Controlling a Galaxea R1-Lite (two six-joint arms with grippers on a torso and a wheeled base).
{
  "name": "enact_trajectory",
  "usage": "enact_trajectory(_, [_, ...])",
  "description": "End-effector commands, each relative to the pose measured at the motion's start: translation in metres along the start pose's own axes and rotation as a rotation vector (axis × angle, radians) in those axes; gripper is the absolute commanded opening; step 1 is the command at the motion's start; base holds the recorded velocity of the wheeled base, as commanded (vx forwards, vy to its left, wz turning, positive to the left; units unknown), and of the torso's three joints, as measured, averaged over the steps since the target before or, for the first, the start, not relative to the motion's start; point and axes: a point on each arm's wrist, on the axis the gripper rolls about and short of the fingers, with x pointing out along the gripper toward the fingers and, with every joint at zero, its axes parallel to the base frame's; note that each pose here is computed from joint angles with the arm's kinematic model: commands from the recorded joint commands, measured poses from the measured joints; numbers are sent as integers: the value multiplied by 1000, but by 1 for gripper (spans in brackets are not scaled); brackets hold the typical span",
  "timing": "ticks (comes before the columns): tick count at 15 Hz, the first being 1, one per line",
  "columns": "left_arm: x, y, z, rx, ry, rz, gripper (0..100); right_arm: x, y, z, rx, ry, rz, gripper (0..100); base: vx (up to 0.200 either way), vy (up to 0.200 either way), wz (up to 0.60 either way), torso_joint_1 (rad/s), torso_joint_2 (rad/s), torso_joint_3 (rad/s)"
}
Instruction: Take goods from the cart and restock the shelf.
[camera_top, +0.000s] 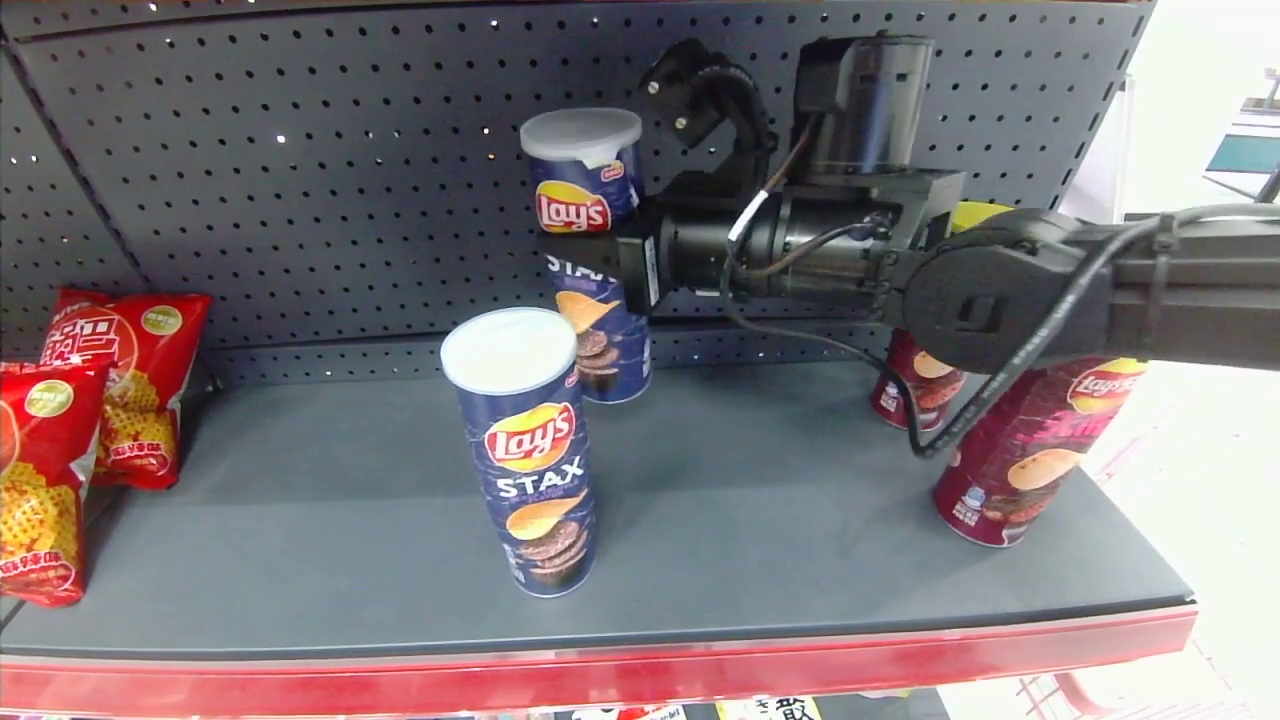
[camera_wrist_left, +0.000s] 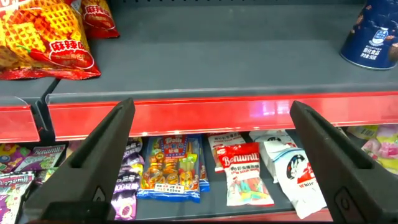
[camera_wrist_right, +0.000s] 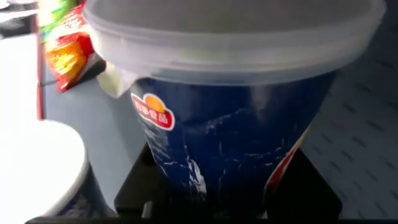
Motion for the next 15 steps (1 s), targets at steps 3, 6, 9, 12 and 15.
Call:
enact_trajectory(3, [0,0,0,0,1,-1,100,28,-17,-35,-10,2,133,0,0,0,0,0,0,0])
enact_trajectory(6, [0,0,0,0,1,-1,100,47,-22,-47,-13,-26,195,0,0,0,0,0,0,0])
enact_trajectory(9, [0,0,0,0,1,-1,100,56,-21,-61,16,-7,281,0,0,0,0,0,0,0])
enact_trajectory(12, [0,0,0,0,1,-1,100,61,-20,-73,38,18,299,0,0,0,0,0,0,0])
enact_trajectory(15, [0,0,0,0,1,1,100,64,-20,-81,61,31,313,0,0,0,0,0,0,0])
